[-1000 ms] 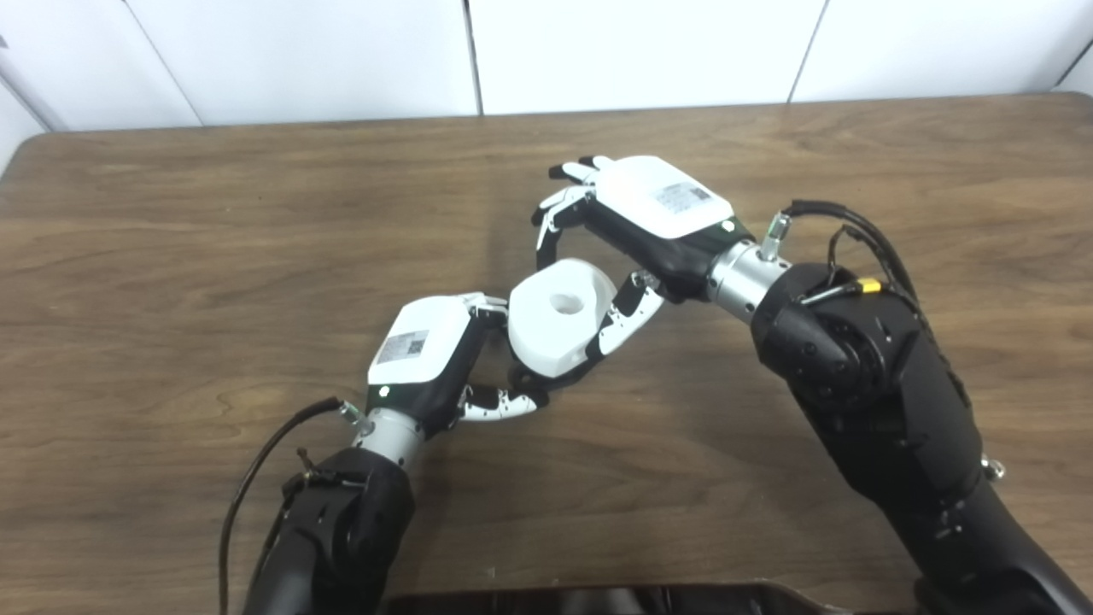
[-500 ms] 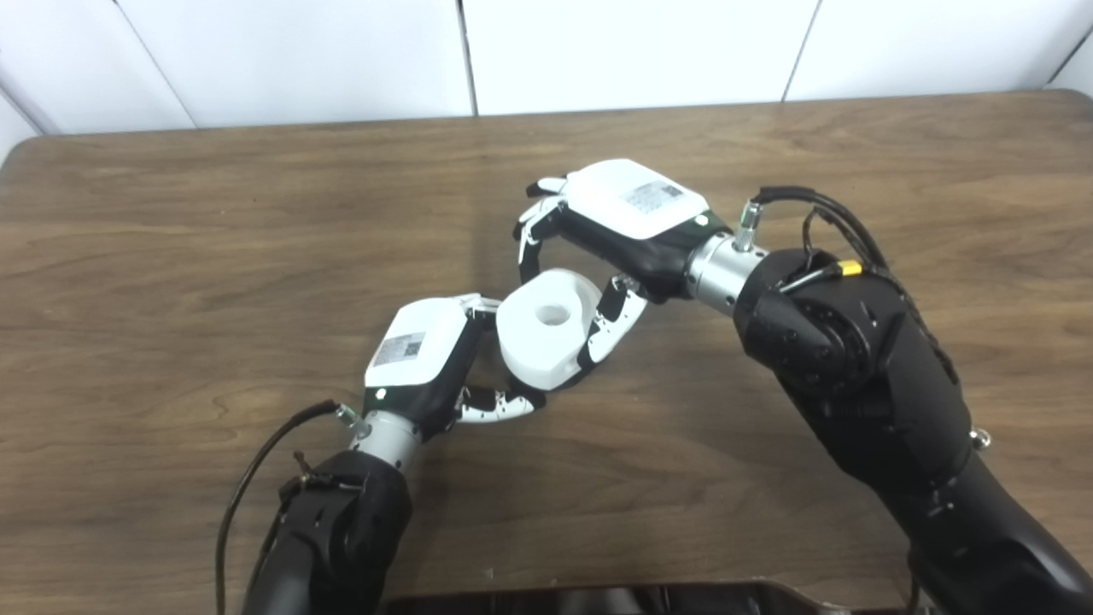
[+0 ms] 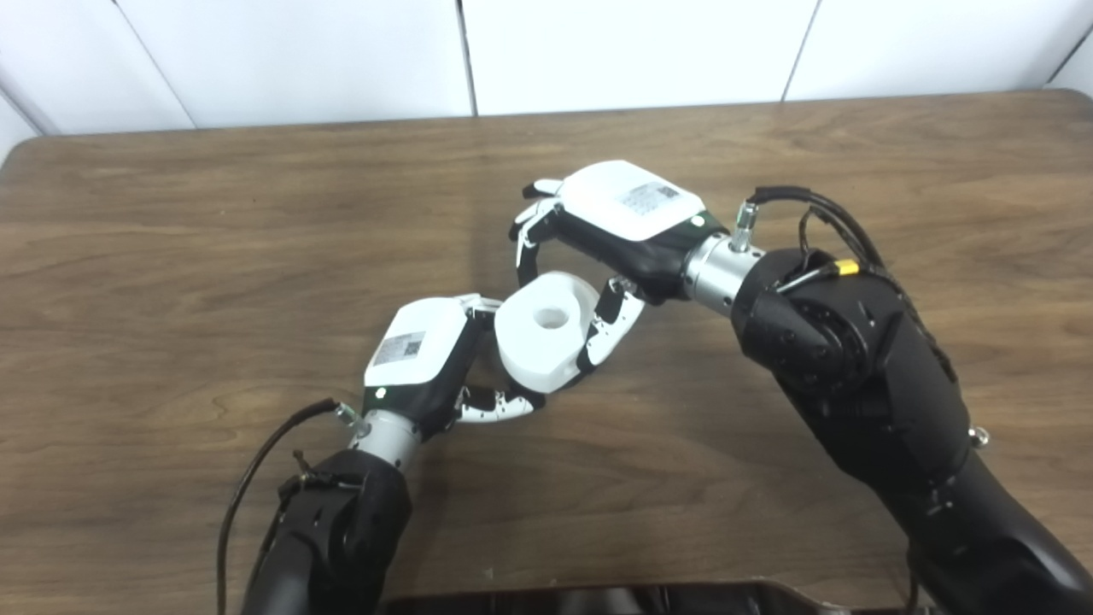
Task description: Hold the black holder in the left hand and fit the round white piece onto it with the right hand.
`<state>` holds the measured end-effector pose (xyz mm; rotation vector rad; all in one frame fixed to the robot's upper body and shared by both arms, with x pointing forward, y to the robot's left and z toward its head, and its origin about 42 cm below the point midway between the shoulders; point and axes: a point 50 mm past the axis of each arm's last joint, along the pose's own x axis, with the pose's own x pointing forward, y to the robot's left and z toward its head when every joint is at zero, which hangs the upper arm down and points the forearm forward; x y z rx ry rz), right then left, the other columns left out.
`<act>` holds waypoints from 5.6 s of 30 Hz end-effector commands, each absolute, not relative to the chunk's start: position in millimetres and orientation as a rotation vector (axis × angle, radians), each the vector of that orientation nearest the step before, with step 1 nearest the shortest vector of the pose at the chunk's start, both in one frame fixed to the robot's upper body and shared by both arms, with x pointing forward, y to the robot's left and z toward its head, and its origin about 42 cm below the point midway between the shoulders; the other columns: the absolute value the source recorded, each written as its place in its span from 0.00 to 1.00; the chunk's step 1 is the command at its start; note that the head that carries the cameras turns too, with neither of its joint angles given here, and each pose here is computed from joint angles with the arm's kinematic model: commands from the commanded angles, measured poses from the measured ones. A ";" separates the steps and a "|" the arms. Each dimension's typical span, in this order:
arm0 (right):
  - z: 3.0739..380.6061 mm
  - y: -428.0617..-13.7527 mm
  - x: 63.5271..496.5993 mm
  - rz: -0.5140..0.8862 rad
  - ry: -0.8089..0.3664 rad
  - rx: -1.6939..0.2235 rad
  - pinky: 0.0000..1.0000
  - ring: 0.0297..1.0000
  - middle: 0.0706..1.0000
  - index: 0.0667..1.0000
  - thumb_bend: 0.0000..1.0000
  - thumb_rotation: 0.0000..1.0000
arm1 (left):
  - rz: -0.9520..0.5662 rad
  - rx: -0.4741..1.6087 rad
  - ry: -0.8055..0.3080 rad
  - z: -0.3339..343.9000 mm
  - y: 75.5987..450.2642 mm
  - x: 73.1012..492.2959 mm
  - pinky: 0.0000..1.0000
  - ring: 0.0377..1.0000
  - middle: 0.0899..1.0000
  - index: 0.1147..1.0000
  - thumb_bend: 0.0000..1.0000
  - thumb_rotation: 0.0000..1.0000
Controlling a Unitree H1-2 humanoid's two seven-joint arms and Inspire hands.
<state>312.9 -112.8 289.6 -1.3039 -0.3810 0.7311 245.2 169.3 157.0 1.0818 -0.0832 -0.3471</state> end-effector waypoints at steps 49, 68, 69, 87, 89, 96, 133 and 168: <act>313.3 -131.3 312.2 0.601 -0.381 -1.273 0.97 0.96 0.79 0.44 0.53 0.14 | -0.386 1.079 -0.066 156.1 169.8 240.5 0.84 0.85 0.76 0.42 0.52 0.05; 304.1 -128.5 310.1 0.593 -0.358 -1.285 0.98 0.96 0.80 0.45 0.53 0.14 | -0.387 1.077 -0.061 157.8 169.0 240.6 0.84 0.85 0.76 0.42 0.52 0.05; 303.9 -128.3 310.0 0.594 -0.358 -1.285 0.98 0.96 0.80 0.45 0.53 0.14 | -0.386 1.076 -0.061 157.8 168.9 240.6 0.84 0.84 0.76 0.42 0.52 0.05; 294.7 -125.4 307.8 0.626 -0.355 -1.289 0.98 0.95 0.80 0.44 0.53 0.14 | -0.380 1.071 -0.063 157.1 167.1 242.9 0.84 0.85 0.76 0.42 0.52 0.05; 292.8 -125.4 307.2 0.629 -0.355 -1.289 0.98 0.95 0.80 0.44 0.52 0.14 | -0.379 1.072 -0.062 157.3 167.1 243.1 0.84 0.85 0.76 0.42 0.52 0.05; 286.6 -125.9 304.9 0.639 -0.349 -1.299 0.96 0.95 0.80 0.45 0.52 0.13 | -0.379 1.077 -0.062 157.8 166.5 243.5 0.85 0.85 0.76 0.42 0.52 0.06; 268.3 -127.4 294.0 0.655 -0.362 -1.399 1.00 0.96 0.82 0.45 0.52 0.13 | -0.384 1.072 -0.067 157.8 168.5 241.8 0.84 0.85 0.76 0.42 0.52 0.05; 275.6 -125.9 292.9 0.671 -0.307 -1.424 1.00 1.00 0.90 0.74 0.99 0.28 | -0.408 1.102 -0.062 158.3 168.5 240.4 0.83 0.84 0.74 0.42 0.52 0.05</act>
